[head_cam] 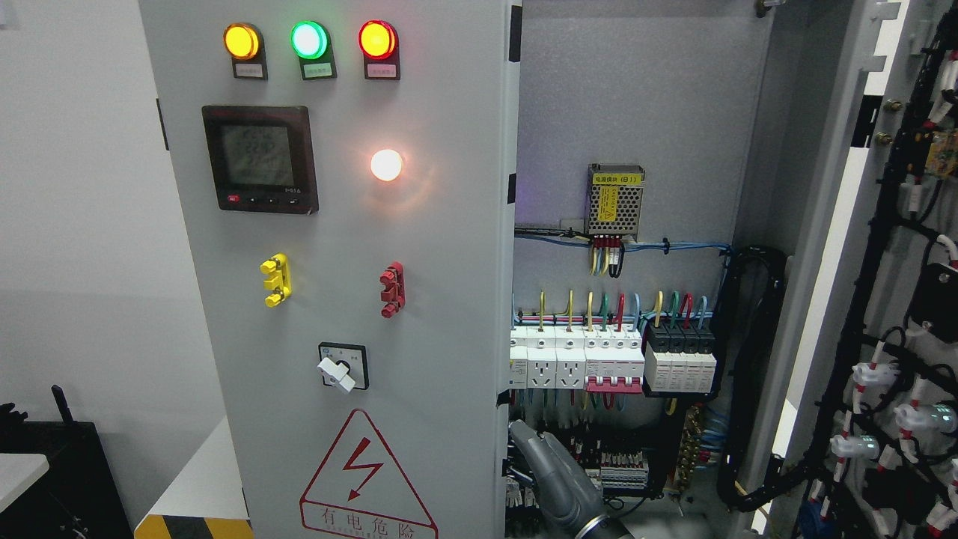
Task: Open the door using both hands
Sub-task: 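Pull the door edge outward with the right hand, starting the swing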
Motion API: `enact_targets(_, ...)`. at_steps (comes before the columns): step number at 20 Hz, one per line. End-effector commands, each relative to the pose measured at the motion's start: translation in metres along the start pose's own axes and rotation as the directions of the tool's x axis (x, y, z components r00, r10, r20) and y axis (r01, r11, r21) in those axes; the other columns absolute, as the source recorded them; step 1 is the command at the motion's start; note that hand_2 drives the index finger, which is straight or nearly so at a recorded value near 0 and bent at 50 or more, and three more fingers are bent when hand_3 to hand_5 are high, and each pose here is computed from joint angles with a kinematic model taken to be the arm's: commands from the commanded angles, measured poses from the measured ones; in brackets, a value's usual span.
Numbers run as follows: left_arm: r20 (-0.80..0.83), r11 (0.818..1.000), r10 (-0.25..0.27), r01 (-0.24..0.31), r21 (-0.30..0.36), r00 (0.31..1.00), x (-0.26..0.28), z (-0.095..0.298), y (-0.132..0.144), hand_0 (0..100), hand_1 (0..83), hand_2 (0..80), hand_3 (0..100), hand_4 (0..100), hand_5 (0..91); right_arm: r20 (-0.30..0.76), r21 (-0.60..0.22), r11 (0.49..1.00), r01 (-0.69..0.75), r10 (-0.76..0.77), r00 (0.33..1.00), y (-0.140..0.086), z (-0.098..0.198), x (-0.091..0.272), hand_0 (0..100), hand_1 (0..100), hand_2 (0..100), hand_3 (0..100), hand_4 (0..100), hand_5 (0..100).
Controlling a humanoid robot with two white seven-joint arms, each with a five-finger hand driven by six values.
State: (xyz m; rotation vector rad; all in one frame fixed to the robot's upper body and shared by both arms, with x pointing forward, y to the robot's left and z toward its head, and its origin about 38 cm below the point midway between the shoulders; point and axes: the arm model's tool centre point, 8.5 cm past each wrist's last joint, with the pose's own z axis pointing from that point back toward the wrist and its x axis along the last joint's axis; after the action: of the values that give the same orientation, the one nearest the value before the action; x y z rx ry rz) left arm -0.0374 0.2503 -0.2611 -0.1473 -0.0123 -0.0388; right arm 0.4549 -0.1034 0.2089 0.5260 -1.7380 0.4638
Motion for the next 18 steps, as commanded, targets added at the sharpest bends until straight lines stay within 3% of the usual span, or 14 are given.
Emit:
enact_targets(1, 0.000, 1.000, 0.003, -0.003, -0.025, 1.000, 0.0005, -0.0032, -0.0165, 12, 38.9, 0.0, 0, 0, 0.0, -0.008, 0.015, 1.000, -0.011, 0.011, 1.000, -0.0059, 0.0023, 0.0006, 51, 0, 33, 57, 54, 51)
enact_targets(10, 0.002, 1.000, 0.003, -0.003, -0.025, 1.000, 0.0006, -0.0032, -0.0165, 12, 38.9, 0.0, 0, 0, 0.0, 0.009, 0.034, 0.997, 0.066, -0.067, 0.998, -0.0053, 0.0001, 0.0040, 51, 0, 34, 58, 54, 51)
enact_targets(14, 0.002, 1.000, 0.003, -0.003, -0.025, 1.000, 0.0006, -0.0032, -0.0165, 12, 38.9, 0.0, 0, 0, 0.0, 0.008, 0.128, 0.990, 0.064, -0.065, 0.998, 0.0019, 0.0011, 0.0046, 51, 0, 35, 59, 55, 52)
enact_targets(18, 0.003, 1.000, 0.002, -0.002, -0.025, 1.000, 0.0016, -0.0033, -0.0164, 12, 38.9, 0.0, 0, 0, 0.0, 0.006, 0.134, 0.989, 0.066, -0.068, 0.998, 0.0028, 0.0009, 0.0041, 51, 0, 35, 59, 55, 53)
